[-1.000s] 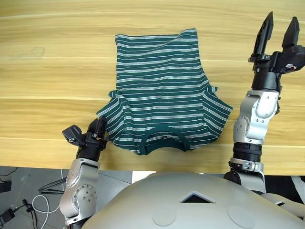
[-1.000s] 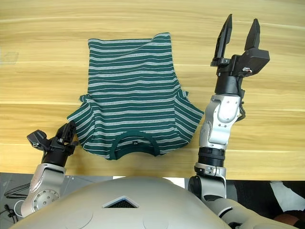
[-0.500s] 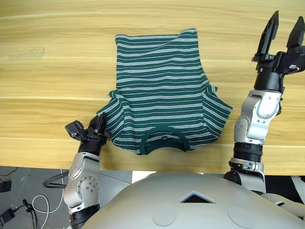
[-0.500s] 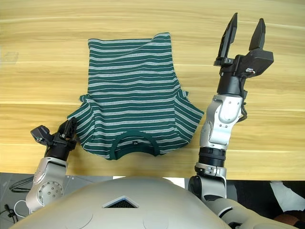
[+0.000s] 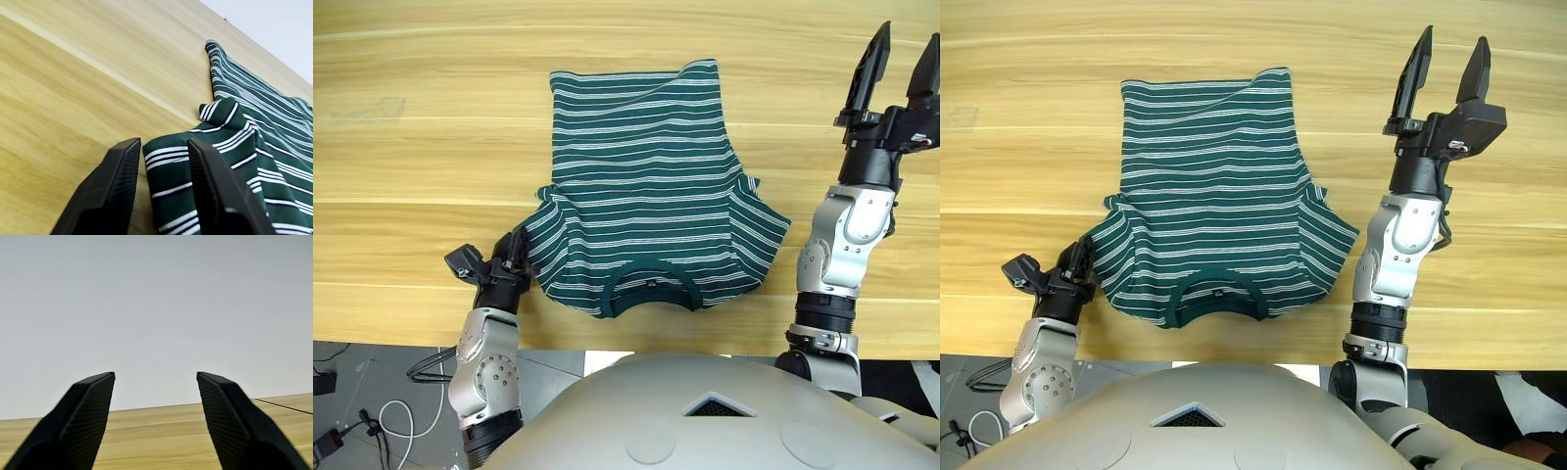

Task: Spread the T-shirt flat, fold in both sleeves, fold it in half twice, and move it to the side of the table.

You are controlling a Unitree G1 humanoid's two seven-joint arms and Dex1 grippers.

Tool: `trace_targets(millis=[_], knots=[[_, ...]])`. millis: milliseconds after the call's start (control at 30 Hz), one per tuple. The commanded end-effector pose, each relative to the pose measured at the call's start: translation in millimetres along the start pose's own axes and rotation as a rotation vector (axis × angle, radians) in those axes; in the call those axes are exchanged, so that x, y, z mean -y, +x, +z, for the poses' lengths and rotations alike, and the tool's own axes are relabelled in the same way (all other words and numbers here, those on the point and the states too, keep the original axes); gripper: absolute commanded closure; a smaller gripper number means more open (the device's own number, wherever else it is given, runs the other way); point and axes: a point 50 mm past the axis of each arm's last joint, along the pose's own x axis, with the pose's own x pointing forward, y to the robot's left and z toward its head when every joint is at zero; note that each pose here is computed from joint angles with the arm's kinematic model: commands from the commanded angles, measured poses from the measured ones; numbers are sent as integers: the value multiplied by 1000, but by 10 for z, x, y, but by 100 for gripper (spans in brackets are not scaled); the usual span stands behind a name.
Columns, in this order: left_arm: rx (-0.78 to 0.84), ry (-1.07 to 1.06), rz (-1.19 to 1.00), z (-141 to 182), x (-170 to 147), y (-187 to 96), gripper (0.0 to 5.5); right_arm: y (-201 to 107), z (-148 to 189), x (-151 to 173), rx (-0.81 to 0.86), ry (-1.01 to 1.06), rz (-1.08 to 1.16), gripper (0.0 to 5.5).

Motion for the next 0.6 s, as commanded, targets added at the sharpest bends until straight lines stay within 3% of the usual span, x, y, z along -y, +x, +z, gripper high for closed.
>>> trace_targets(millis=[33,267,600], knots=[[-64,-8,35,-124,-55,-11,373,-5,16,10,6,-9,-3,240],[-86,-2,12,-168,-31,-10,381,-15,11,4,3,-12,-2,240],[-60,24,4,-106,-40,48,548,-24,-15,-3,-8,-15,-1,240]])
